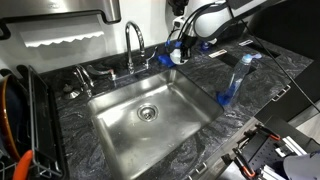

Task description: Move the bowl to the left side of the sink

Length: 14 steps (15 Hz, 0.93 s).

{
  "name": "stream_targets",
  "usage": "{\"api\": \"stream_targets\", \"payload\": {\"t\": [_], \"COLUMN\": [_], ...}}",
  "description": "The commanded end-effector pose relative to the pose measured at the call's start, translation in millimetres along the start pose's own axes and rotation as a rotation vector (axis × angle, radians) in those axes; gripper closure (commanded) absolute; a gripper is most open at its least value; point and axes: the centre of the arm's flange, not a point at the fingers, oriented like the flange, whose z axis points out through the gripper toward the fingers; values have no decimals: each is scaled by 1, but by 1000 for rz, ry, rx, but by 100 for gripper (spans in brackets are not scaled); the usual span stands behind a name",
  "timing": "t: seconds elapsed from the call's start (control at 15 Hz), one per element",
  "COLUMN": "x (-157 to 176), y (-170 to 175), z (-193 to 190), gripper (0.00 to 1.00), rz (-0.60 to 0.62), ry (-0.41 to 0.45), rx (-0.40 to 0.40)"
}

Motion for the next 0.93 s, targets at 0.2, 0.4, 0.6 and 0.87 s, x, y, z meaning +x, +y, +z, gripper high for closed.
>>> {"api": "stream_targets", "payload": {"t": [0.2,0.4,0.6,0.87], "x": [-13,5,5,2], "y": [-75,-68,-91,-93], "z": [-61,-52,-64,-64], "gripper": [98,90,90,90], "rz": [-109,-117,-154,-155], "ry": [92,77,88,88], "rx": [-66,-49,-53,-56]}}
